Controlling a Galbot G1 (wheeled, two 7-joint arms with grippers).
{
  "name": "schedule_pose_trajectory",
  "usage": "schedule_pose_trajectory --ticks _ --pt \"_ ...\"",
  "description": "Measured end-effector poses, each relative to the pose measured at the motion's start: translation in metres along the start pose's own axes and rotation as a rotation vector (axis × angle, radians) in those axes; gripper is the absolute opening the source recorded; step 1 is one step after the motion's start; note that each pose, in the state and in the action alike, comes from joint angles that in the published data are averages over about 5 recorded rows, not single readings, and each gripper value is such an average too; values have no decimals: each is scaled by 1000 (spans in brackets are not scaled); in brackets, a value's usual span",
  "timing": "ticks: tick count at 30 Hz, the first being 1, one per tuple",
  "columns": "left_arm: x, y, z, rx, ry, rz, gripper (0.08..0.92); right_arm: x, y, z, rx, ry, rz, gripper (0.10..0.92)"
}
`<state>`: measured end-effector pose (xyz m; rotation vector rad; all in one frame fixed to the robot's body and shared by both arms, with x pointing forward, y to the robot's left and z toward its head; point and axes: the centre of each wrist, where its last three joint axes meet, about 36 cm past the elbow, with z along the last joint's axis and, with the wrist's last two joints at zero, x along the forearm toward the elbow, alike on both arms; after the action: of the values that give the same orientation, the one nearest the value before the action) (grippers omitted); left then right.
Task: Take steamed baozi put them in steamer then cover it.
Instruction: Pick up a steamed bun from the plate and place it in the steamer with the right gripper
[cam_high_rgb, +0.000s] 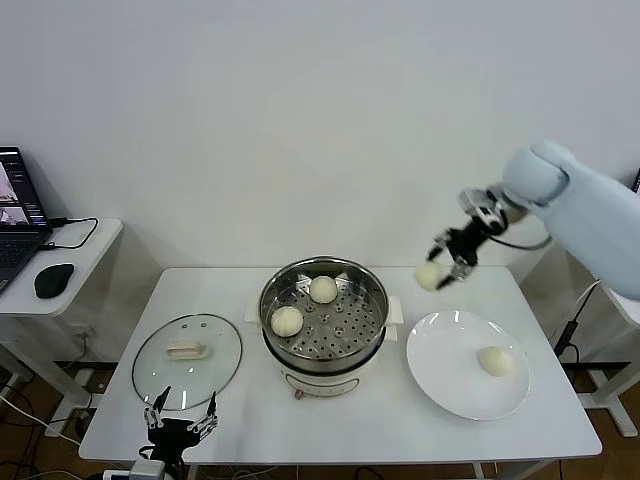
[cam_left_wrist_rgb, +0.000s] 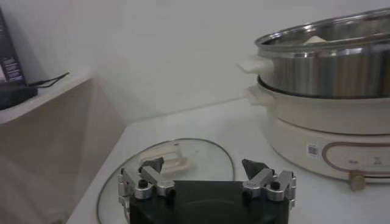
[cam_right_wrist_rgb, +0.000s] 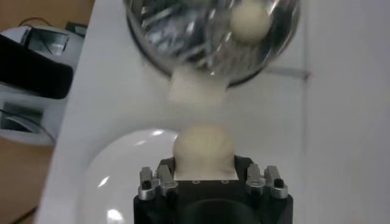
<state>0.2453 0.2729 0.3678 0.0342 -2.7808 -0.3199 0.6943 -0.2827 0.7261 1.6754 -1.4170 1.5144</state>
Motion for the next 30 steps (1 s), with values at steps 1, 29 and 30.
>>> schedule_pose_trajectory --ticks 1,29,30 --pt "0 1 1 -1 1 -3 823 0 -8 -9 42 -6 2 602" --pt "1 10 -8 13 -30 -52 823 -121 -18 -202 1010 39 -166 602" --pt "1 11 -8 14 -30 -54 823 -126 -16 -205 1028 39 -171 602"
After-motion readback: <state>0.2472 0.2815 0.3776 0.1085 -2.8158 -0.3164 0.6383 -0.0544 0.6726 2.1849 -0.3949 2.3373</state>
